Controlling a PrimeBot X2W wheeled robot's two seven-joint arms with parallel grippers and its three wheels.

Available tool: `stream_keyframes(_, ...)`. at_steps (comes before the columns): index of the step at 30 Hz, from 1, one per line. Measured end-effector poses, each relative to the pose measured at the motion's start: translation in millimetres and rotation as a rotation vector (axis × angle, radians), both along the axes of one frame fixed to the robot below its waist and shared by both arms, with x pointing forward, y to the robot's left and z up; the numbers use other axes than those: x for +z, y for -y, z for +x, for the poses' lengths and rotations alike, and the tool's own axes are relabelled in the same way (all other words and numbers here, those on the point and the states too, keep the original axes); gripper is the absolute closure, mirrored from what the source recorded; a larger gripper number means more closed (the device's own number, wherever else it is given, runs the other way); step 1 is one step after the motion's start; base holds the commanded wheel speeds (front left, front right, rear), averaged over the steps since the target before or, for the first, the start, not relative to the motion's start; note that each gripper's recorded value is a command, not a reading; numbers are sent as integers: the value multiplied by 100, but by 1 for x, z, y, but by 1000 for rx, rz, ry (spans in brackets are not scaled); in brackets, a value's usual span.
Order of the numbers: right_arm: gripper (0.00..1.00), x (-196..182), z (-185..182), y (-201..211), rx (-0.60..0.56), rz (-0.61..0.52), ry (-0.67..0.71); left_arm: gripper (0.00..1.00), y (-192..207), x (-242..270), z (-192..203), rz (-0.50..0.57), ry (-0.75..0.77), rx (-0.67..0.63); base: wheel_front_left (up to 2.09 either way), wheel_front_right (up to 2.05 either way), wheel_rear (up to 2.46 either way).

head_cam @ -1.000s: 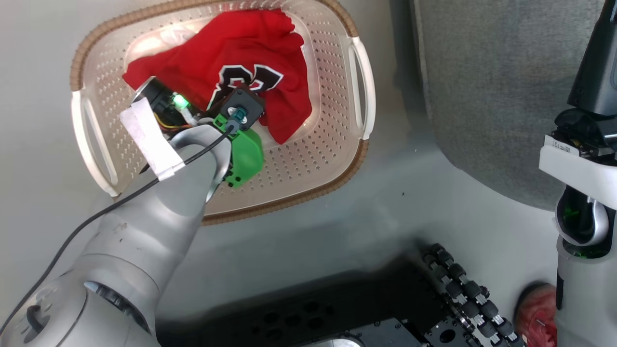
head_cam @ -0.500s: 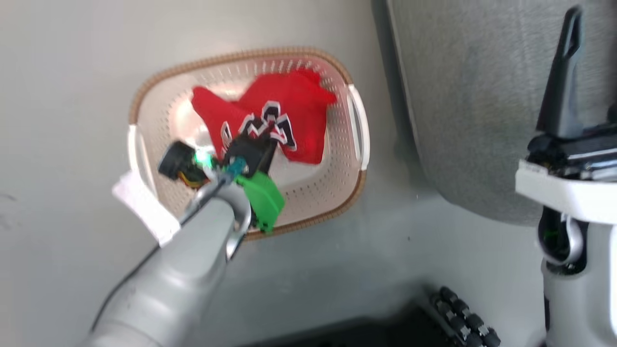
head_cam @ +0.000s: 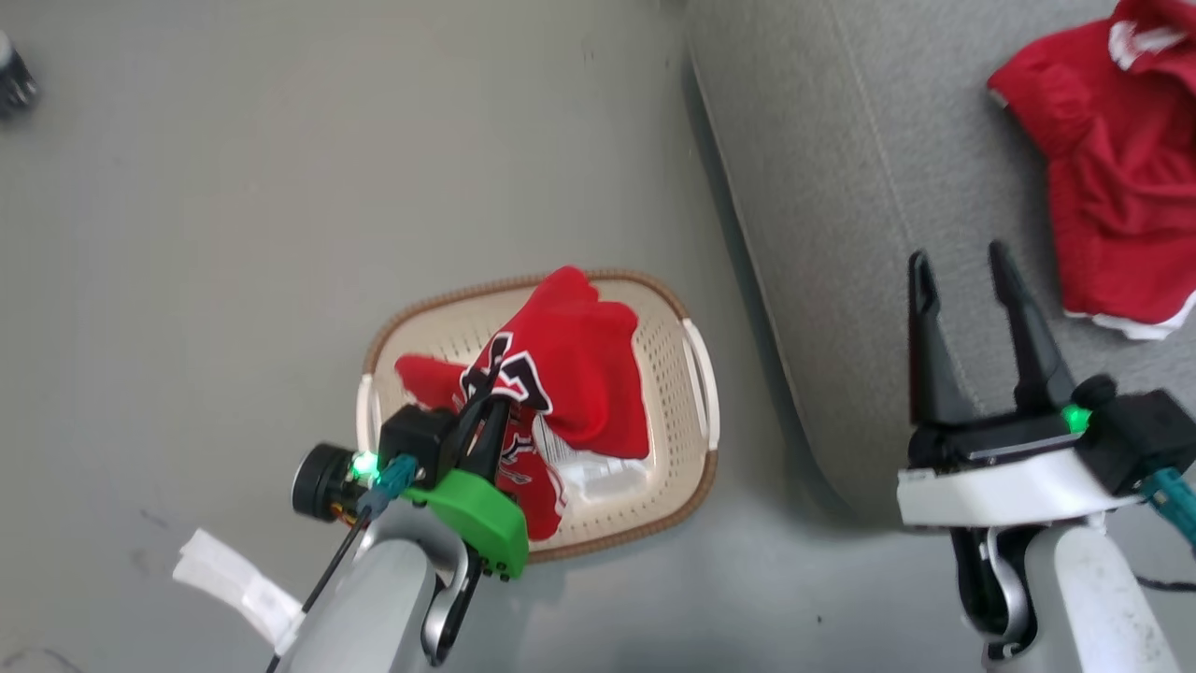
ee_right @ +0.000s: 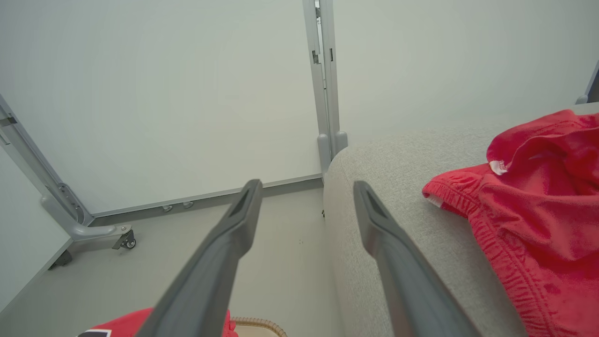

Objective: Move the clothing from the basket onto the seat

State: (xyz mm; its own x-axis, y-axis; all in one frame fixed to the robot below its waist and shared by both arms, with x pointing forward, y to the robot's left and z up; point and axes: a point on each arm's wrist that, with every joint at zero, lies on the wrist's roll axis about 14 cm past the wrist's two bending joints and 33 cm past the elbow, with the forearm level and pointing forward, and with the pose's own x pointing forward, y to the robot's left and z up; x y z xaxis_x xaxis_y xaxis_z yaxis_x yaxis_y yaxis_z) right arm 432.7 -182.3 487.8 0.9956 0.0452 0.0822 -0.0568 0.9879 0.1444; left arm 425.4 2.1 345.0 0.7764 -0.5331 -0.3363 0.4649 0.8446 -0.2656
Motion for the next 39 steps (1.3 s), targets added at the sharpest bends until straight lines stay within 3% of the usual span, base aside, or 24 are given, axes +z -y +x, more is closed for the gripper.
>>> stream_keyframes(13, 0, 30, -70, -23, 64, -36, 44, 100, -41, 111, -30, -51, 284, 162, 0, 0, 0)
stream_keyframes(25, 0, 58, -99, -35, 108, -78, 139, 100, -49, 179, -48, -90, 483, 172, 0, 0, 0)
stream_keyframes(39, 0, 54, -104, -134, 454, -182, 157, 100, 1, 218, -51, -126, 593, -9, 0, 0, 0)
